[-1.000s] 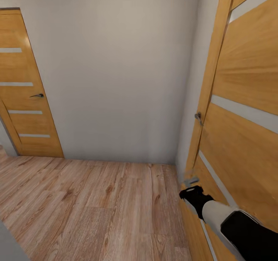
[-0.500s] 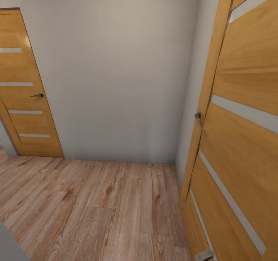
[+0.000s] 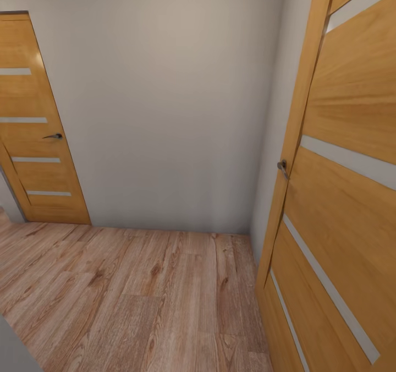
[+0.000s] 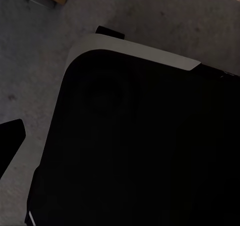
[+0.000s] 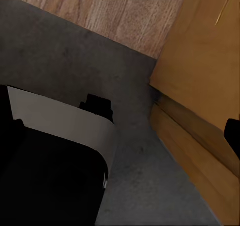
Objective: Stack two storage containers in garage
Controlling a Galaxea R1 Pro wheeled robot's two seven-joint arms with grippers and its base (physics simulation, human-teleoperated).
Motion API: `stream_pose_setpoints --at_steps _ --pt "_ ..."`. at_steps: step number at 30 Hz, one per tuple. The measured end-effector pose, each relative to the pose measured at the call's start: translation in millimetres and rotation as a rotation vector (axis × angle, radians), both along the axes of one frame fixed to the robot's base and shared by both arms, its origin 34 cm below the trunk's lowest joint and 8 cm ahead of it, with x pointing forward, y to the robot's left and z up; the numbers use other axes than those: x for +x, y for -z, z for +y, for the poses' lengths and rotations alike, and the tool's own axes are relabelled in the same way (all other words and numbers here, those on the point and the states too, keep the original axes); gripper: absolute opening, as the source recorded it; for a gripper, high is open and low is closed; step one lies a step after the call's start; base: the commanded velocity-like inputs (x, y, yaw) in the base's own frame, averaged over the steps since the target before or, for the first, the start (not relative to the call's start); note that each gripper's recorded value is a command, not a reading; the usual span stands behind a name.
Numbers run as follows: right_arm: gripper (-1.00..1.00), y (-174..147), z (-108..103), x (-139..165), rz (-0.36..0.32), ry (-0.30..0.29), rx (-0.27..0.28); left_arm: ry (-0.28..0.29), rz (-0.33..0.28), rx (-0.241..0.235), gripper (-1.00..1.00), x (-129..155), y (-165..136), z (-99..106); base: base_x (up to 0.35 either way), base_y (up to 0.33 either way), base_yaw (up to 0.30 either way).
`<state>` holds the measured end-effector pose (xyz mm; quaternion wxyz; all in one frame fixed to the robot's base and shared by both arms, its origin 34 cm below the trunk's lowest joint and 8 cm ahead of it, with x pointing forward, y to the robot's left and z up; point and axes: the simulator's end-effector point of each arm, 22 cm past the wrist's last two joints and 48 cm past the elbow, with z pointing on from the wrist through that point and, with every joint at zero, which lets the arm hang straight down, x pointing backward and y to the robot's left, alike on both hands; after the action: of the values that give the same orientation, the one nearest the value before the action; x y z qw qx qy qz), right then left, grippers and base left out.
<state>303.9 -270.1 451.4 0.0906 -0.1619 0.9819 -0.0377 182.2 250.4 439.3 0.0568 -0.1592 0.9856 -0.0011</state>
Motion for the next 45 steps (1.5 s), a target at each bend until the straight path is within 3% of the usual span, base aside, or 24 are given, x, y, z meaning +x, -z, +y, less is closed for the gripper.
stream_pose_setpoints --at_steps 6,9,12,21,45 --pt "1.0 2 -7 -10 -0.011 0.008 0.0 -0.001 -0.001 0.0 1.0 0 0 0 0.0 0.0 0.0" --pt "1.0 6 -6 -38 0.003 0.007 0.009 -0.002 -0.003 0.0 1.0 1 0 0 0.0 0.0 0.0" --pt "1.0 6 -2 -47 -0.018 0.005 0.024 -0.001 -0.004 0.0 1.0 2 0 -1 0.0 0.0 0.0" --pt "1.0 6 -1 -50 -0.029 0.007 0.031 0.0 -0.003 -0.001 1.0 1 0 -1 0.053 0.0 0.0" --pt "1.0 6 -15 -50 -0.029 -0.001 0.012 -0.003 0.0 0.0 1.0 0 0 0 0.315 0.0 0.0"
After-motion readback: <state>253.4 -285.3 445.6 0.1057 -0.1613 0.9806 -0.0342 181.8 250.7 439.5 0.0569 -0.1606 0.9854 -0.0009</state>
